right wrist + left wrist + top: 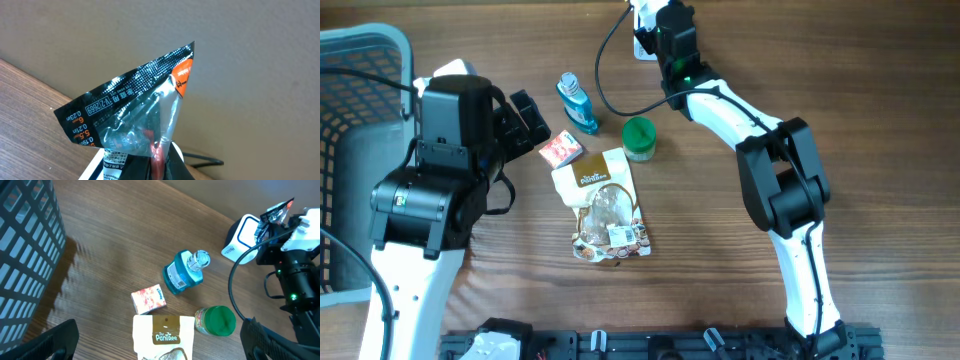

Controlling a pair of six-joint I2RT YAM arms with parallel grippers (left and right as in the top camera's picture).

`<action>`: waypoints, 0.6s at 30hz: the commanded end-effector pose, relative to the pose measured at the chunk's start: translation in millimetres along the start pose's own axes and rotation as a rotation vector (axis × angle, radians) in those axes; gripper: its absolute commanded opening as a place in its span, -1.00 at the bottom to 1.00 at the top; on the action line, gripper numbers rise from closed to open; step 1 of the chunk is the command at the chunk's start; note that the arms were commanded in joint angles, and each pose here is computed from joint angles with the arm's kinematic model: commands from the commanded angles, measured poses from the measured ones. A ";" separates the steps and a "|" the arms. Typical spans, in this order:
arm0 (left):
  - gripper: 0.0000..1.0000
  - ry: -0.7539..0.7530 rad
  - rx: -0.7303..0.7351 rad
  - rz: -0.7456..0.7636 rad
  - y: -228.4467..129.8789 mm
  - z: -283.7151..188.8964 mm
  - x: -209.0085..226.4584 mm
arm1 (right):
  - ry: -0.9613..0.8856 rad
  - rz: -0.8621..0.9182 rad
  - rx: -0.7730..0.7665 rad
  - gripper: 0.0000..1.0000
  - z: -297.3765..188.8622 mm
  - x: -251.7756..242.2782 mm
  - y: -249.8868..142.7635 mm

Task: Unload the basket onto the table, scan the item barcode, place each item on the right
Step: 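Carry the package with the right gripper to the white scanner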

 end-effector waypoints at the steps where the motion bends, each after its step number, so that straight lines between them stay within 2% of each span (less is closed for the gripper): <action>1: 1.00 -0.002 -0.029 0.007 5.0 -6.3 0.9 | 0.016 -0.026 -0.059 -0.90 6.2 4.5 3.7; 15: 1.00 -0.002 -0.029 0.007 5.0 -6.3 0.9 | 0.052 -0.113 -0.049 -0.90 7.1 12.3 -1.6; 18: 1.00 -0.002 -0.029 0.007 5.0 -6.3 0.9 | 0.051 -0.115 -0.025 -0.90 0.6 3.2 8.2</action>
Point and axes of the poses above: each gripper's point midway between its finger pads, its own z axis out along the fingers, its own x axis along the line the jaws close on, y = z × x, the point moved 7 cm from there along -z, back along the fingers, and after that the axes turned 6 degrees about -z, right-handed, at the moved point
